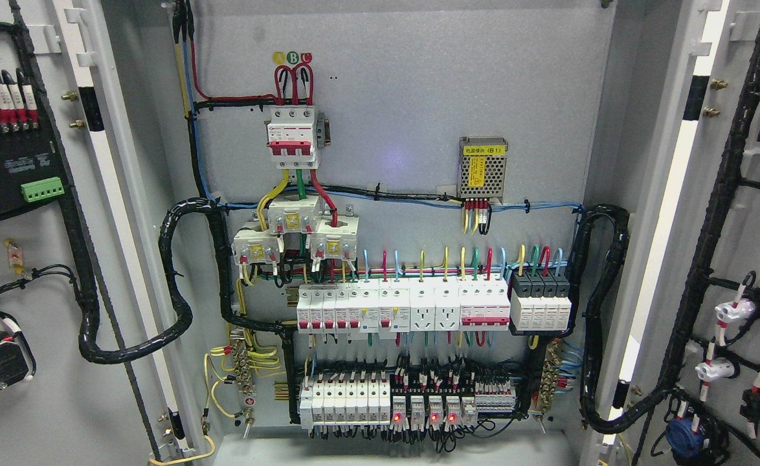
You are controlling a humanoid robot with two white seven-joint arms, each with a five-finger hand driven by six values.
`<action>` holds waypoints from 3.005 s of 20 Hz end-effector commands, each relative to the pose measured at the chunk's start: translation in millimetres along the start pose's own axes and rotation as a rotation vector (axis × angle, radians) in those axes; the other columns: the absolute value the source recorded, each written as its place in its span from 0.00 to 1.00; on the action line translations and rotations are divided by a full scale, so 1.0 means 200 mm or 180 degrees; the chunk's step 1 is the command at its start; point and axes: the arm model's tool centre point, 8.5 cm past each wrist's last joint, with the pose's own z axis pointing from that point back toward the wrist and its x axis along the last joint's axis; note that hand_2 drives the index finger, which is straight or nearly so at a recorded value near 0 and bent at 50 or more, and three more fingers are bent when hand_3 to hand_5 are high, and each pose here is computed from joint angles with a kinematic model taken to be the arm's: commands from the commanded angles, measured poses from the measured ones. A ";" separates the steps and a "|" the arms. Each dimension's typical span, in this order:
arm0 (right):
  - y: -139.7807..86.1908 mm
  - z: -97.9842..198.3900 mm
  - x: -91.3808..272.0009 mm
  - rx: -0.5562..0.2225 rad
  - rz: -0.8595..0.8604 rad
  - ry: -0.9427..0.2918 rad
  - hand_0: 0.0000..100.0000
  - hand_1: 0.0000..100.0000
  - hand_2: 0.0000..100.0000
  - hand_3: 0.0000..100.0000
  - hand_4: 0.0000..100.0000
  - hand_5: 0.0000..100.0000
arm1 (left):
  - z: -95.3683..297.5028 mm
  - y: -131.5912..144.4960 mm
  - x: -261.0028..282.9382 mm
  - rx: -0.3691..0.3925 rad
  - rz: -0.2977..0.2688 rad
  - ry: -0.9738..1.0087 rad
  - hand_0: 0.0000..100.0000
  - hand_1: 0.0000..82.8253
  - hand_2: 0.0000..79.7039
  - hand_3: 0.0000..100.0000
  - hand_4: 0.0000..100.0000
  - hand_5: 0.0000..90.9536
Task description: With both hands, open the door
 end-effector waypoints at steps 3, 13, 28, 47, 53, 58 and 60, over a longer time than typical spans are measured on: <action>0.13 -0.03 -0.01 0.0191 -0.0138 -0.0162 0.19 0.00 0.00 0.00 0.00 0.00 | 0.02 -0.17 0.04 -0.0295 0.0117 -0.0034 0.00 0.00 0.00 0.00 0.00 0.00; 0.38 0.01 -0.20 0.0424 -0.0685 0.0072 0.19 0.00 0.00 0.00 0.00 0.00 | 0.04 -0.31 0.11 -0.0528 0.0113 -0.0341 0.00 0.00 0.00 0.00 0.00 0.00; 0.52 0.46 -0.69 0.0786 -0.0608 0.1562 0.19 0.00 0.00 0.00 0.00 0.00 | 0.74 -0.40 -0.67 -0.0038 0.0234 0.0918 0.00 0.00 0.00 0.00 0.00 0.00; 0.51 1.64 -1.10 -0.0155 -0.0977 0.3806 0.19 0.00 0.00 0.00 0.00 0.00 | 1.77 -0.28 -1.47 0.0547 -0.0020 0.3194 0.00 0.00 0.00 0.00 0.00 0.00; 0.53 1.96 -1.13 -0.0292 -0.0954 0.4525 0.19 0.00 0.00 0.00 0.00 0.00 | 1.93 -0.32 -1.60 0.0597 0.0147 0.3743 0.00 0.00 0.00 0.00 0.00 0.00; 0.58 2.16 -1.11 -0.0563 -0.1029 0.4983 0.19 0.00 0.00 0.00 0.00 0.00 | 2.04 -0.35 -1.67 0.0567 0.0299 0.4307 0.00 0.00 0.00 0.00 0.00 0.00; 0.60 2.23 -1.08 -0.0658 -0.1062 0.5148 0.19 0.00 0.00 0.00 0.00 0.00 | 2.07 -0.37 -1.70 0.0557 0.0285 0.4460 0.00 0.00 0.00 0.00 0.00 0.00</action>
